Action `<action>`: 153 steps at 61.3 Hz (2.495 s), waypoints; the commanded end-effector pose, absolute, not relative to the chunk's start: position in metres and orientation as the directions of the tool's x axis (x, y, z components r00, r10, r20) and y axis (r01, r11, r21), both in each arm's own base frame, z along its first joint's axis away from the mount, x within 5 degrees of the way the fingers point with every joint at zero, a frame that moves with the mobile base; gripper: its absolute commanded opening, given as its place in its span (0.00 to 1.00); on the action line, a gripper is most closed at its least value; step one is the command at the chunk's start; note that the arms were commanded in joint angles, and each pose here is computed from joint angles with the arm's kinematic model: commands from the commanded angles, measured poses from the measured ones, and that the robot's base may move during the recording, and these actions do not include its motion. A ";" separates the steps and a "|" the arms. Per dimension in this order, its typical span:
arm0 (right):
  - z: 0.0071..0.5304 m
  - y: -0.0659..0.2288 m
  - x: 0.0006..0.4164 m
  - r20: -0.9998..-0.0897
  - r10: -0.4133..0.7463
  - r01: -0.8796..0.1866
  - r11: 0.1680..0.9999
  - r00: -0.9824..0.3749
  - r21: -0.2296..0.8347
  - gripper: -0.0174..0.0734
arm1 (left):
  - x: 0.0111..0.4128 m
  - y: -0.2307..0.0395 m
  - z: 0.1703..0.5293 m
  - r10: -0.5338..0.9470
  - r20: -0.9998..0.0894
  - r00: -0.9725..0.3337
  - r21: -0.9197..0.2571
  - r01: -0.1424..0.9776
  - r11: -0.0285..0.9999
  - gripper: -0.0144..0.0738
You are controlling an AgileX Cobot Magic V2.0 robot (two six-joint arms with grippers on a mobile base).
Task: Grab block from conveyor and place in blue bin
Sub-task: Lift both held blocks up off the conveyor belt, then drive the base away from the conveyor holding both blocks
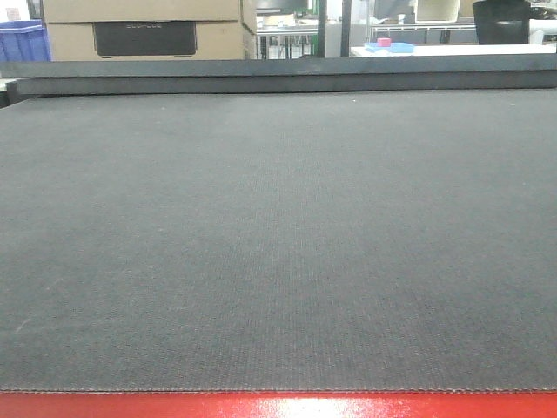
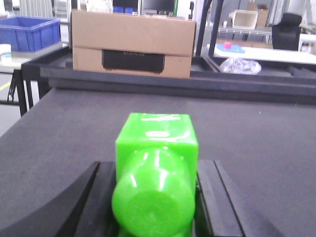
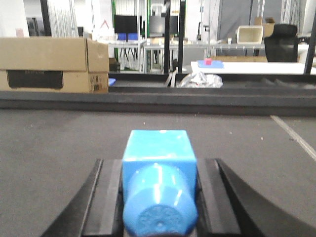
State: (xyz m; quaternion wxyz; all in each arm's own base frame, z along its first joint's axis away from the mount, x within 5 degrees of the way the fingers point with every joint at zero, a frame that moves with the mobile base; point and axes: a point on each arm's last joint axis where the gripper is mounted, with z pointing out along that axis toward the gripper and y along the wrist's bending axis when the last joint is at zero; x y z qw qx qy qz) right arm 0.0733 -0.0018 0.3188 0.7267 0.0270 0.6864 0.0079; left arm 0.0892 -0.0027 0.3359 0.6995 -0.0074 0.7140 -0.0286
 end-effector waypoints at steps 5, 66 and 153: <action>0.320 -0.002 0.071 -0.996 0.041 0.026 0.999 0.081 0.043 0.01 | 0.084 -0.003 0.339 -0.048 -0.999 0.014 -0.047 0.036 0.998 0.04; 0.320 -0.002 0.071 -0.996 0.041 0.026 0.999 0.081 0.043 0.01 | 0.084 -0.003 0.339 -0.048 -0.999 0.014 -0.047 0.036 0.998 0.04; 0.320 -0.002 0.071 -0.996 0.040 0.026 0.999 0.083 0.043 0.01 | 0.084 -0.003 0.339 -0.048 -0.999 0.014 -0.047 0.036 0.998 0.04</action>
